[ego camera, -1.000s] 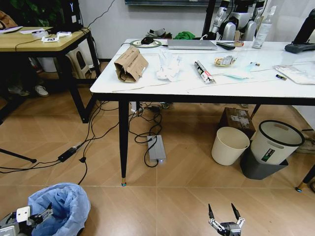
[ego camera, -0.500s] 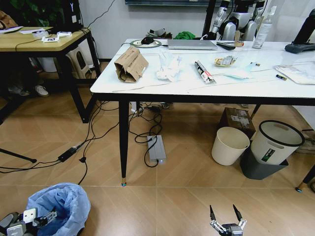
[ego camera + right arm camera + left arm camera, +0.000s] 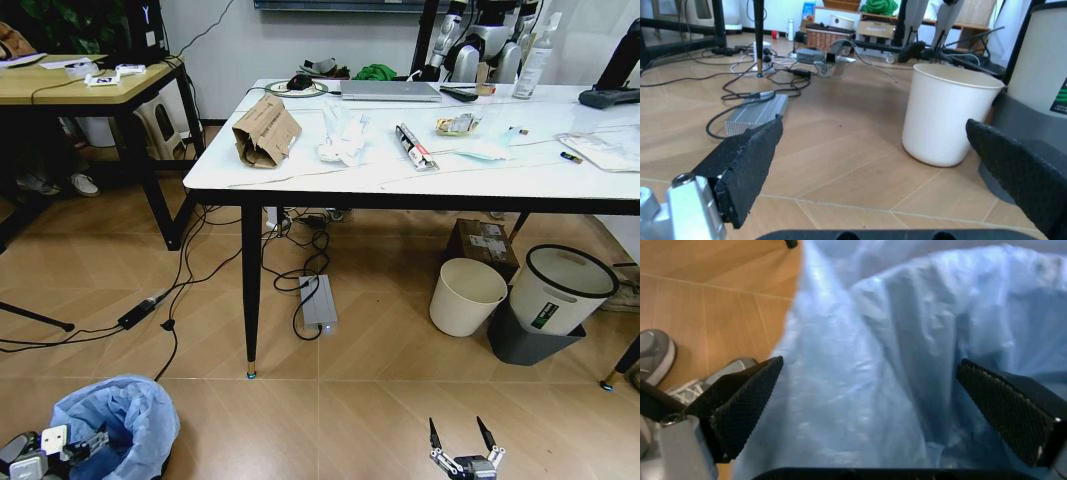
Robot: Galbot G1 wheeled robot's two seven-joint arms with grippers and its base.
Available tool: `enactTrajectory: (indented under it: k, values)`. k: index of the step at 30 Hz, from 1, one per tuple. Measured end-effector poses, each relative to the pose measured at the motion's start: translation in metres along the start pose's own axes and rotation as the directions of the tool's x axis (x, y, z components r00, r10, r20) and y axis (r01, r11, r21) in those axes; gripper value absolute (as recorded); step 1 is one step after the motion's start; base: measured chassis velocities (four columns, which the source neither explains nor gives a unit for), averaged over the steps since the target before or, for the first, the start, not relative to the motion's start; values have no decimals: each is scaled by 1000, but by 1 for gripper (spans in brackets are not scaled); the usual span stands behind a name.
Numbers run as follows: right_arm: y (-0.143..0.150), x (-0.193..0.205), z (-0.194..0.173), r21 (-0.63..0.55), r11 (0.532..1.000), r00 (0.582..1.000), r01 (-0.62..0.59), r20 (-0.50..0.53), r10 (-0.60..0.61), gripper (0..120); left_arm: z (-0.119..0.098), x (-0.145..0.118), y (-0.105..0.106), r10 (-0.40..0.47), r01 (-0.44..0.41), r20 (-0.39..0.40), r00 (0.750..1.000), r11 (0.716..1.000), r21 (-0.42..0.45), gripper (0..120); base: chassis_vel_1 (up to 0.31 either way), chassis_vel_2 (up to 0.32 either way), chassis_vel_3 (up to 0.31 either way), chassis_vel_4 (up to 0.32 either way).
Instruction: Pick up the trash bin and place the trash from the table into it.
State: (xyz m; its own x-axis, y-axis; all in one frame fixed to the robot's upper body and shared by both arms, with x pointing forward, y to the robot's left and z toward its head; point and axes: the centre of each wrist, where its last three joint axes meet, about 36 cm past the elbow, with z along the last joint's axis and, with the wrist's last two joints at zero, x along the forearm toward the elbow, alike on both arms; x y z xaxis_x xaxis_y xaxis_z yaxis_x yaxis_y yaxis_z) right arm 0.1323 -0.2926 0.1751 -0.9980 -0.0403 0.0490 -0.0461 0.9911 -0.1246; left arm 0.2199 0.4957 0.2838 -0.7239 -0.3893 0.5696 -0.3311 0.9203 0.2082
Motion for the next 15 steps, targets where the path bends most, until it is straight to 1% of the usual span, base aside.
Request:
enactTrajectory:
  k: [7,15]
  values:
    - [0,-2,0,-2,1000,1000,0,2,0,100,-7,8,4,-15,15,19,1000,1000,-3,99,0,0,0,0]
    - [1,-2,0,-4,1000,1000,0,2,0,100,-8,9,10,-28,29,15,999,1000,-8,99,0,0,0,0]
